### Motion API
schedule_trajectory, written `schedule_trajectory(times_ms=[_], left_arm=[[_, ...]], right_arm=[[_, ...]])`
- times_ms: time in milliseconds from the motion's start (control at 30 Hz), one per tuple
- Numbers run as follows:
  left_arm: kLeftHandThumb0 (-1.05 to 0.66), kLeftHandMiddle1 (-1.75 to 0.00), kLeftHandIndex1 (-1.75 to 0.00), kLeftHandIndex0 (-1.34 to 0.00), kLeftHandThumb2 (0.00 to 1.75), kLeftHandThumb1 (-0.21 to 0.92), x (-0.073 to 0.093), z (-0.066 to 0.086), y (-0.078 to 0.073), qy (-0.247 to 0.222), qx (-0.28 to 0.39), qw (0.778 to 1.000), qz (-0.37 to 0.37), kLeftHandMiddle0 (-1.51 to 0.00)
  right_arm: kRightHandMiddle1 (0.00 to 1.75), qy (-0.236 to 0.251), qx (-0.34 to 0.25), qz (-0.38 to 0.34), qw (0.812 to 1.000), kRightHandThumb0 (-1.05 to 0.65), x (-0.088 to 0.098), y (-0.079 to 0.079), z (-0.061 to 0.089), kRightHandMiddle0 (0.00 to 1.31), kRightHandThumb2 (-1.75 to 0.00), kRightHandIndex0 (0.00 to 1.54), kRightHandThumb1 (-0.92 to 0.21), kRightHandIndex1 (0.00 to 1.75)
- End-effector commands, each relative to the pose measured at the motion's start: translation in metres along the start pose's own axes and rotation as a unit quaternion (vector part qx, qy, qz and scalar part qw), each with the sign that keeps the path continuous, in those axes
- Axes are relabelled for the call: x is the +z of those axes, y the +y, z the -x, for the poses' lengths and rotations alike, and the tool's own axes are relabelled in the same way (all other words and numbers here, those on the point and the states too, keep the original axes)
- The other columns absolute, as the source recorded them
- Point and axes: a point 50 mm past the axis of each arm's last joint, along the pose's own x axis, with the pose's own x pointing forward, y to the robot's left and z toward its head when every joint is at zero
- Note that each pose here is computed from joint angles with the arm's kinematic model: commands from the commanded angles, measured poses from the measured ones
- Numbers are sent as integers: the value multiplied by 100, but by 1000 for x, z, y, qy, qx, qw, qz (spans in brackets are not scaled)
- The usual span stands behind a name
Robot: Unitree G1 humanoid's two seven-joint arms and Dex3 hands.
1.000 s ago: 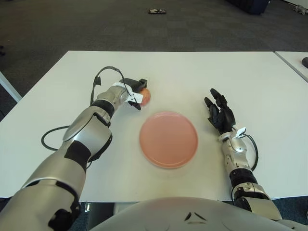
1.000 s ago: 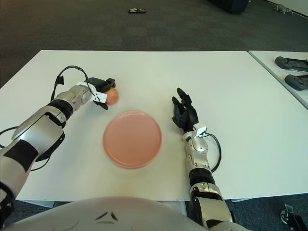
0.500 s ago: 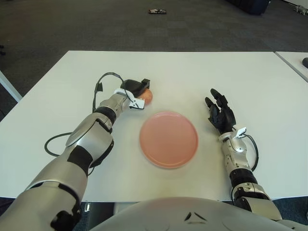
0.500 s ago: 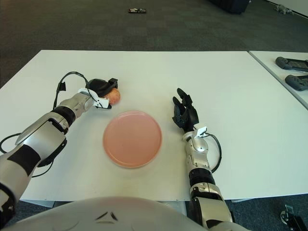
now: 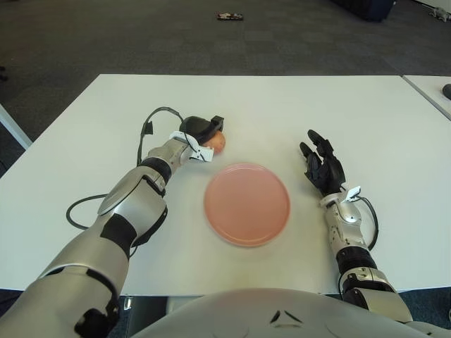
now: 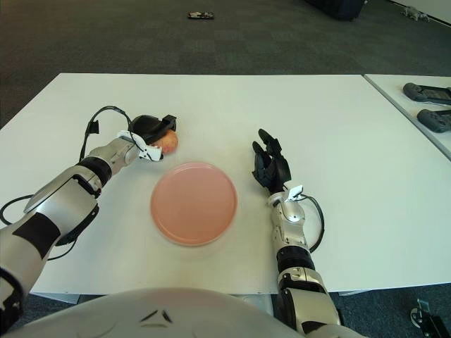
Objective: Put the apple into the plate.
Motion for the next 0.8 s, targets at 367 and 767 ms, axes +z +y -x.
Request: schedule_trajectory(times_ms=[367,767], left_arm=[[-1,-175,-174,-59,146,19,-2,5,-11,5,-5,1000,-7,-59],[0,-175,-168,-69,170,-4,-4,5,-3,10,29,999,27,-87]], right_arm=[[45,67,-21,-36,997,-60,-31,5,26,0,-64,22,-92,2],[43,66,-17,-44,997,-59,-31,5,25,0,-63,23,-92,2]])
